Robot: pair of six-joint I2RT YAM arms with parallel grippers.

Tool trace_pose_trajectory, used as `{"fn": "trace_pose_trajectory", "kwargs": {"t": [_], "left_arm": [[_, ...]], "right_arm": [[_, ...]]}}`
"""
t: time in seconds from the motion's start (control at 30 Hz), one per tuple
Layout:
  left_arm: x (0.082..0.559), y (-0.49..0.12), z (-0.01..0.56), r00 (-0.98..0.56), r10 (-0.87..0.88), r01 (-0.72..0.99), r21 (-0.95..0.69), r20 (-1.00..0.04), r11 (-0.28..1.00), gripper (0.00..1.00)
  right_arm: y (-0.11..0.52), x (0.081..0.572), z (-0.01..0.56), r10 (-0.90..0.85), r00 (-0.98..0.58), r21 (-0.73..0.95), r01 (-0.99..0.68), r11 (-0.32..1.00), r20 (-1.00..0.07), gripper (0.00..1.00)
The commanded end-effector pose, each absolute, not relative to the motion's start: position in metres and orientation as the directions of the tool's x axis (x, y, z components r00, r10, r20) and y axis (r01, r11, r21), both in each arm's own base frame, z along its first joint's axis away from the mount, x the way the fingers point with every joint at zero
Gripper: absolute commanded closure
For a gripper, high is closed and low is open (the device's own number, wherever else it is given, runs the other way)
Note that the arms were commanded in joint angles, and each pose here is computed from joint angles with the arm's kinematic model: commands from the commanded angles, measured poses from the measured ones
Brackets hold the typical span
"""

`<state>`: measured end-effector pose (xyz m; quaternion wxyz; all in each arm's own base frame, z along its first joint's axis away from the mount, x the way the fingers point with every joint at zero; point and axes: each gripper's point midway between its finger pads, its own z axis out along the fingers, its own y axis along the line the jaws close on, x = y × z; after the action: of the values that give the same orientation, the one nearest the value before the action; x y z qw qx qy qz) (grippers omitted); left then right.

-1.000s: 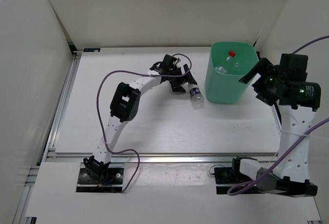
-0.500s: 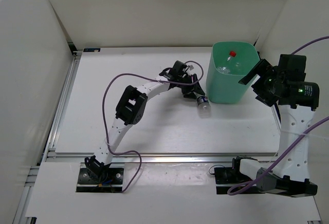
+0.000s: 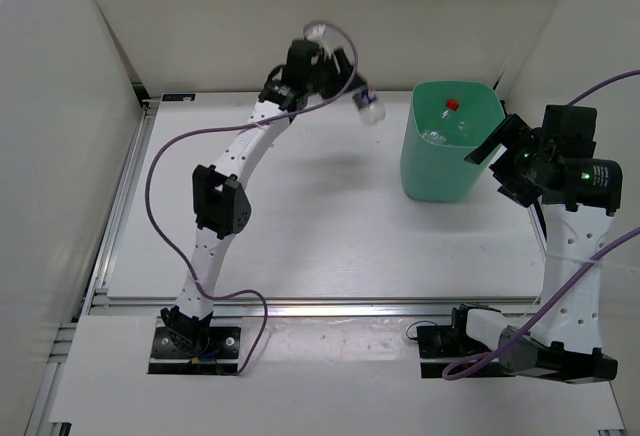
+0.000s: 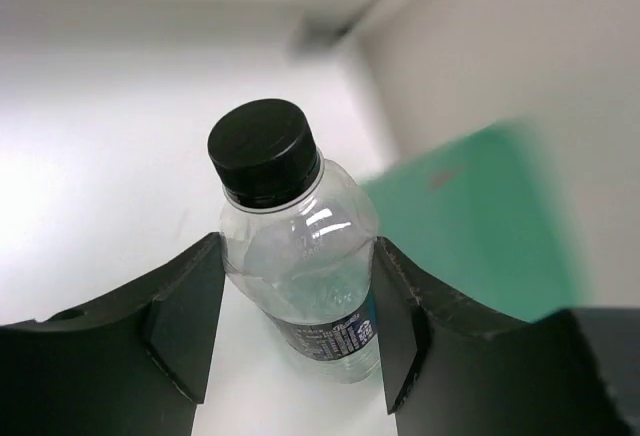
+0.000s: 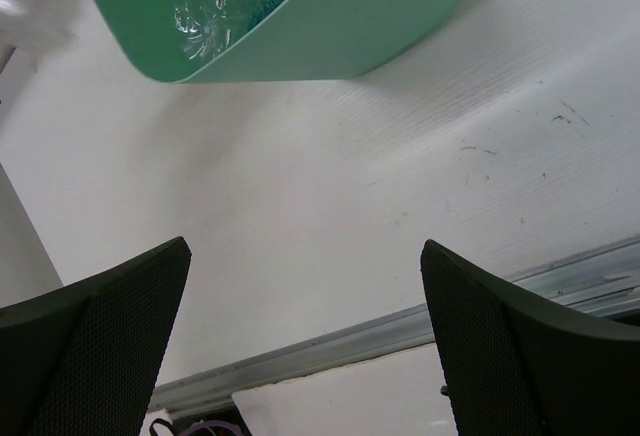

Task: Put the plastic bottles in the bin

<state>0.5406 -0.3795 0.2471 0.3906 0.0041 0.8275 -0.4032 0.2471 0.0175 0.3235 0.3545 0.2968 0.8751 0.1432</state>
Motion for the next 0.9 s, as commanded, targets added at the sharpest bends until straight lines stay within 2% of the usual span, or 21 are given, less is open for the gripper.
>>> {"fn": "trace_pose_trajectory", "kwargs": {"t": [0.0,0.07,0.1,0.2,0.27,0.47,0.63,0.67,0.7,0.73,0.77,0.87], "left_arm": [[0.528,-0.404,0.42,-0.294,-0.412,0.641,-0.497,-0.863,0.584,0.47],[0.532,-0.404,0.432,-0.26,-0.502,0.65,-0.534,-0.825,0.541,0.47],[0.533,-0.401,0.452,-0.194,-0.56,0.677,-0.523,-0.806,0.518,0.47],[0.533,-0.432,0.452,-0.153,-0.575,0.722,-0.488,-0.804,0.49,0.48],[0.529,-0.436,0.465,-0.062,-0.635,0.733,-0.467,-0.77,0.495,0.48],[0.518,-0.461,0.461,-0.085,-0.674,0.739,-0.5,-0.734,0.452,0.44],[0.482,-0.522,0.412,-0.197,-0.556,0.782,-0.471,-0.808,0.408,0.38],[0.48,-0.524,0.409,-0.203,-0.536,0.785,-0.463,-0.819,0.41,0.34],[0.473,-0.532,0.401,-0.185,-0.492,0.795,-0.424,-0.851,0.434,0.14],[0.465,-0.535,0.401,-0.176,-0.461,0.808,-0.395,-0.87,0.438,0.05],[0.453,-0.531,0.419,-0.152,-0.45,0.818,-0.368,-0.88,0.442,0.0],[0.445,-0.509,0.445,-0.083,-0.401,0.805,-0.299,-0.912,0.512,0.0]], "right_arm": [[0.012,0.25,0.359,0.626,-0.495,0.484,0.397,0.78,-0.602,0.0],[0.012,0.251,0.374,0.632,-0.468,0.502,0.384,0.775,-0.617,0.0],[0.012,0.25,0.379,0.632,-0.467,0.503,0.383,0.775,-0.618,0.0],[0.014,0.246,0.4,0.635,-0.433,0.53,0.35,0.772,-0.64,0.0],[0.015,0.244,0.405,0.634,-0.425,0.533,0.344,0.773,-0.646,0.0],[0.017,0.233,0.405,0.612,-0.454,0.513,0.334,0.791,-0.648,0.0],[0.019,0.229,0.398,0.605,-0.472,0.508,0.33,0.795,-0.641,0.0],[0.02,0.229,0.395,0.599,-0.486,0.504,0.325,0.8,-0.637,0.0],[0.022,0.228,0.396,0.598,-0.485,0.512,0.312,0.8,-0.638,0.0],[0.022,0.228,0.396,0.598,-0.485,0.512,0.312,0.8,-0.638,0.0],[0.022,0.23,0.394,0.598,-0.486,0.512,0.313,0.8,-0.637,0.0],[0.022,0.233,0.388,0.599,-0.494,0.509,0.319,0.799,-0.63,0.0]]}}
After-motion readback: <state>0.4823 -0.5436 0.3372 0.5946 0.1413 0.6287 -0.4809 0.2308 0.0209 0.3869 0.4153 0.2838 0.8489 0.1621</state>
